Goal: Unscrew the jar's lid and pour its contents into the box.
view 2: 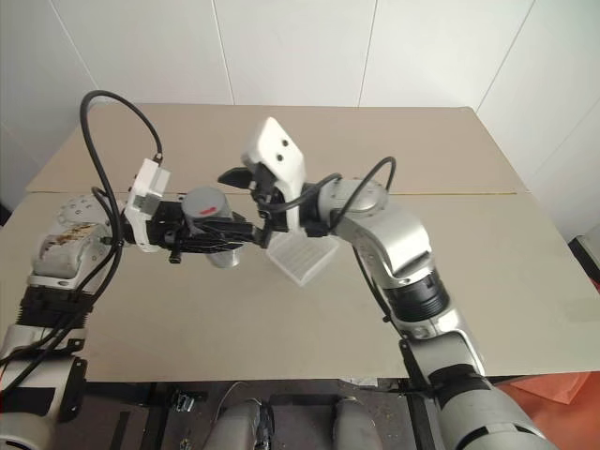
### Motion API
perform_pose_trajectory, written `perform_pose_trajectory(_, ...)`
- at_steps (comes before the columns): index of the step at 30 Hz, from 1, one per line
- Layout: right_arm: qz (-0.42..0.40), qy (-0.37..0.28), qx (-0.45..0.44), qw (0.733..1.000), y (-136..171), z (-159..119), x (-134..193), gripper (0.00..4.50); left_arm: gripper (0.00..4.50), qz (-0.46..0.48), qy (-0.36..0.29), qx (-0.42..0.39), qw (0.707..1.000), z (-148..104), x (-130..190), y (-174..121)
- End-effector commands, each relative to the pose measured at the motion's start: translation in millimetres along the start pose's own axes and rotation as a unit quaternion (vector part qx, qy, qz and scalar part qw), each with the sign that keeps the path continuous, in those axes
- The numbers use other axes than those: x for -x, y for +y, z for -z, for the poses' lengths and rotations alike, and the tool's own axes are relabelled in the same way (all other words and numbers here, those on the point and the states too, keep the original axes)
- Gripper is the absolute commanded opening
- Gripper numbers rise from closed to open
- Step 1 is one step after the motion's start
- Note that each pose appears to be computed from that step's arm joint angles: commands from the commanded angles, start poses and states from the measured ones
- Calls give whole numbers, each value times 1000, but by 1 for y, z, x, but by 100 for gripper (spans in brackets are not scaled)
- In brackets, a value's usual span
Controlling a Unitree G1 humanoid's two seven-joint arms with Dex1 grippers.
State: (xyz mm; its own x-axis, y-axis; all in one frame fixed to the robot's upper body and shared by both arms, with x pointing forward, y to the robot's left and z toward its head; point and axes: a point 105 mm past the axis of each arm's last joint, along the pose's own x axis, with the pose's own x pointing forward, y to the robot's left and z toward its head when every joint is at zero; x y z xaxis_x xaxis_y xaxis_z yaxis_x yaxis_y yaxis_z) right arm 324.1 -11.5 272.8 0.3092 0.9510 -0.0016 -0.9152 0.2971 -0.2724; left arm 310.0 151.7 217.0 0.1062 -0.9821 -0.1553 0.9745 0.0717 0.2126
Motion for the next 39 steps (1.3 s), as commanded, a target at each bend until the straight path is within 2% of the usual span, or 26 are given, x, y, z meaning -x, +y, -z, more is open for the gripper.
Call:
perform_pose_trajectory(1,52,-25,10,998,-22,-14,26,446,193,25,-6,-34,999,-13,4,-10)
perform_pose_trajectory(5,38,-26,18,999,-16,-14,28,446,193,28,-4,-33,999,-11,5,-12)
perform_pose_trajectory(10,-25,-49,33,998,13,-25,17,446,193,28,-17,-28,999,-11,-5,-8)
perform_pose_trajectory(17,-61,-58,42,996,42,-32,-18,446,193,40,-30,-25,998,-11,-21,-3)
perform_pose_trajectory(22,-38,-30,56,997,41,-23,-37,446,193,44,-32,-27,998,-13,-23,-1)
perform_pose_trajectory(28,-13,-20,49,998,32,-19,-38,446,193,40,-27,-28,998,-12,-19,-2)
perform_pose_trajectory(39,35,-5,43,998,3,-12,3,446,193,27,-22,-30,999,-12,-9,-3)
